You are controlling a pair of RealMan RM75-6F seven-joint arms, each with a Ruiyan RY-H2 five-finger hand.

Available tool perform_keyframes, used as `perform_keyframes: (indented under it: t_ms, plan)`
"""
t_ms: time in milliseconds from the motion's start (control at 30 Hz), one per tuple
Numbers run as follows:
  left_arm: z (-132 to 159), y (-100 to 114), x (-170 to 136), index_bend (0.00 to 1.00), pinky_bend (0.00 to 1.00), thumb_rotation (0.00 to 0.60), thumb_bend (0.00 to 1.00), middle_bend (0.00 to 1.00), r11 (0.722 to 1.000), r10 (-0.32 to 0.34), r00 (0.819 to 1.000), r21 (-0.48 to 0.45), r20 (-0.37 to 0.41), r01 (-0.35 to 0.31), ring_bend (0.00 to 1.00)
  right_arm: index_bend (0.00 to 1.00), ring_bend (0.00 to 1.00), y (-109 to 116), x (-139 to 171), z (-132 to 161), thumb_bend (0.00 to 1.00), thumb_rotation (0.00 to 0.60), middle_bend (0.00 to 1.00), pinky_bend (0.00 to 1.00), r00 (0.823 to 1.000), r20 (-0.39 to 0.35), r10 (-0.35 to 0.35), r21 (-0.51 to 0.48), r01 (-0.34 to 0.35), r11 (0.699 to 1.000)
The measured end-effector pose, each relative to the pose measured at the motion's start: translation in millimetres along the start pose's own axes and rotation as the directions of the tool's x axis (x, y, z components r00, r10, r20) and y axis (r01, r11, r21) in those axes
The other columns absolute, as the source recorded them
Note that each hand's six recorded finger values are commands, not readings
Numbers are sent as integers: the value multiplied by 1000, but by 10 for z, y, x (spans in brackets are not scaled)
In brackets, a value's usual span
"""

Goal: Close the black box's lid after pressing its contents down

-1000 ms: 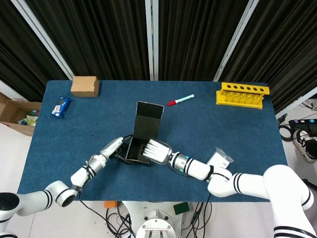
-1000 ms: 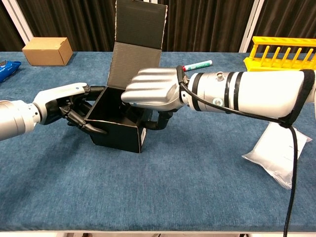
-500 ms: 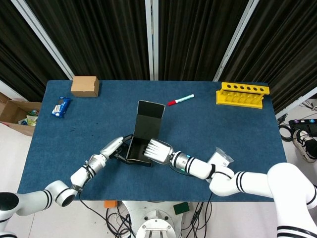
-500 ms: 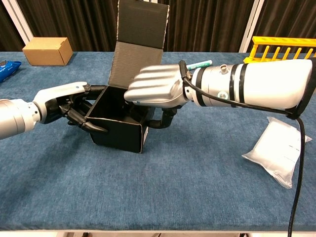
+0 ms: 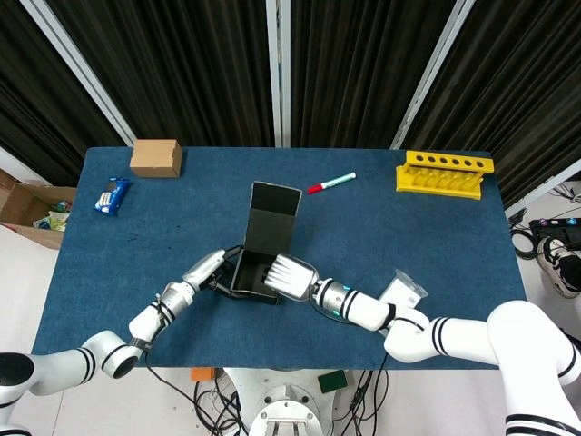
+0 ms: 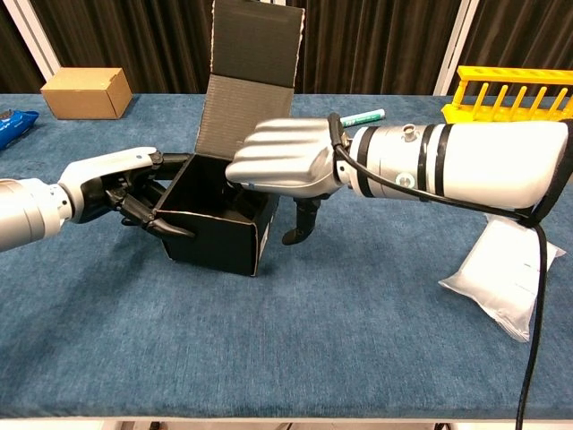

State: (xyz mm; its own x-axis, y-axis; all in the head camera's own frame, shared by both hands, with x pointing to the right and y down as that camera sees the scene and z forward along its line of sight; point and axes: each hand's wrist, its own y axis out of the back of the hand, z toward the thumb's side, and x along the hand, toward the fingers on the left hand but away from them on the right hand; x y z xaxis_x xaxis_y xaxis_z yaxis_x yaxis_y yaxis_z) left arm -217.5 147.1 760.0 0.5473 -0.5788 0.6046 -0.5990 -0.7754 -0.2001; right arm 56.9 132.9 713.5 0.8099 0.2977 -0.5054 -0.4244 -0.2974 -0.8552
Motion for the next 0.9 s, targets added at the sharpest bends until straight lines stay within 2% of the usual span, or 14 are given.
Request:
perform_keyframes:
  t_ms: [133, 333, 533, 633, 700, 800, 900]
  plan:
    - [-14, 1, 1, 465, 928, 600, 0, 446, 1000, 1, 1000, 1, -5, -1, 759, 895, 883, -46, 3, 24, 204, 600, 709, 1000, 1000, 2, 3, -8, -3, 1000]
    - [-5, 4, 2, 465, 929, 600, 0, 446, 1000, 4, 1000, 2, -1, -4, 759, 890, 884, -66, 15, 21, 308, 600, 723, 1000, 1000, 9, 2, -17, -2, 1000]
    - [0, 6, 3, 465, 929, 600, 0, 446, 1000, 6, 1000, 4, 0, -6, 761, 885, 883, -16, 44, -27, 317, 600, 719, 1000, 1000, 22, -14, -27, 15, 1000]
    - [0, 8, 0, 461, 929, 600, 0, 445, 1000, 8, 1000, 6, 0, -8, 762, 847, 882, -25, 59, -31, 312, 600, 700, 1000, 1000, 23, -12, -21, 12, 1000]
    - [-1, 11, -2, 431, 928, 600, 0, 429, 1000, 10, 1000, 10, 0, -10, 760, 744, 877, -36, 70, -38, 273, 600, 649, 1000, 1000, 25, -8, -11, 8, 1000]
    - [-1, 13, -7, 360, 927, 600, 0, 364, 1000, 13, 1000, 17, 1, -13, 757, 442, 858, -45, 87, -50, 164, 600, 493, 1000, 999, 33, -8, 3, 8, 1000]
    - [1, 22, -12, 284, 925, 600, 0, 292, 999, 23, 1000, 28, 5, -23, 750, 215, 840, -42, 107, -59, 77, 600, 331, 1000, 999, 46, -13, 1, 13, 1000]
